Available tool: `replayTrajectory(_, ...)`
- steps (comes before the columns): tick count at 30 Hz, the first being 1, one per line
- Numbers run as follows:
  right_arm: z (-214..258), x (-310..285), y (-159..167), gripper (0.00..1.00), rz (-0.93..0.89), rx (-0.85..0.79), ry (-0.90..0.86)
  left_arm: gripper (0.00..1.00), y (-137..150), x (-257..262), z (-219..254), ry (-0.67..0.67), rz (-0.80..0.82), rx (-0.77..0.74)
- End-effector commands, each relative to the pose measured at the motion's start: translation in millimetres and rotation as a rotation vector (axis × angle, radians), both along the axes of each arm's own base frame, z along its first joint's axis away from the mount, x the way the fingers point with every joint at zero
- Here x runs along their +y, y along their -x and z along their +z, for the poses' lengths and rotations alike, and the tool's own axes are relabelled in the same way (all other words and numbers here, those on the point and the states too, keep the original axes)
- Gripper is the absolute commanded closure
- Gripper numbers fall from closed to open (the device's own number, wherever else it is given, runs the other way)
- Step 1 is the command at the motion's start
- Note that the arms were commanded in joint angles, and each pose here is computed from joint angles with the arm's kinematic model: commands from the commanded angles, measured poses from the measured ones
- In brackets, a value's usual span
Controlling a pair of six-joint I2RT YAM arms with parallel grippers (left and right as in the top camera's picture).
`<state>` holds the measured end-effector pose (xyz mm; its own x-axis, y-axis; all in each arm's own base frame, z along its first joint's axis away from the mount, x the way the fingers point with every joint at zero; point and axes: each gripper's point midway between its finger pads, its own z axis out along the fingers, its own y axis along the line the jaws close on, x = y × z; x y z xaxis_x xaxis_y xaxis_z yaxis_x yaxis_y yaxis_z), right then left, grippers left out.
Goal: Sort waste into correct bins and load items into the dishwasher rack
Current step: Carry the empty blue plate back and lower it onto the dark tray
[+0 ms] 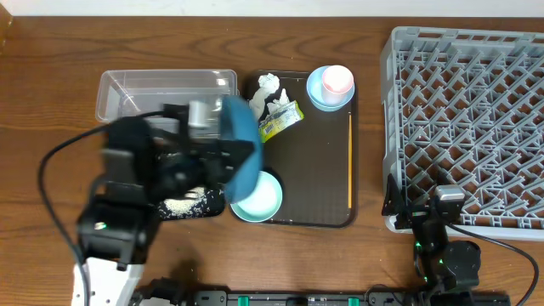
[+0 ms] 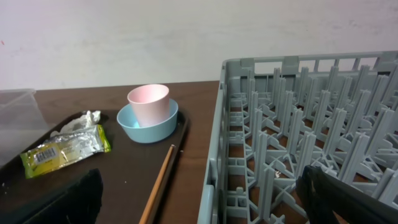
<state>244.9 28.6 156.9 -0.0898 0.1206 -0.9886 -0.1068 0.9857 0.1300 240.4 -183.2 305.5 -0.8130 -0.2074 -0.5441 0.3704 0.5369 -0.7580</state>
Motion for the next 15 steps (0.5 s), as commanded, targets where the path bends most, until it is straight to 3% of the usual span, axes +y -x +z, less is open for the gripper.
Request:
replayTrajectory(1,-1.1,1.5,0.4,0.01,0.005,0.004,-0.011,0.94,-16.6,-15.3,-11.3,-0.128,0.097,-0.045)
replayTrajectory(8,-1.1,1.5,0.4,0.01,0.005,0.004,-0.011,0.94,-12.9,-90.2,-61.3,-0.379,-0.017,-0.173)
replayTrajectory(15,-1.1,1.5,0.4,0.01,0.005,0.004,-0.011,0.94,-24.3,-131.5,-87.5,-0.485,-0.062,-0.307)
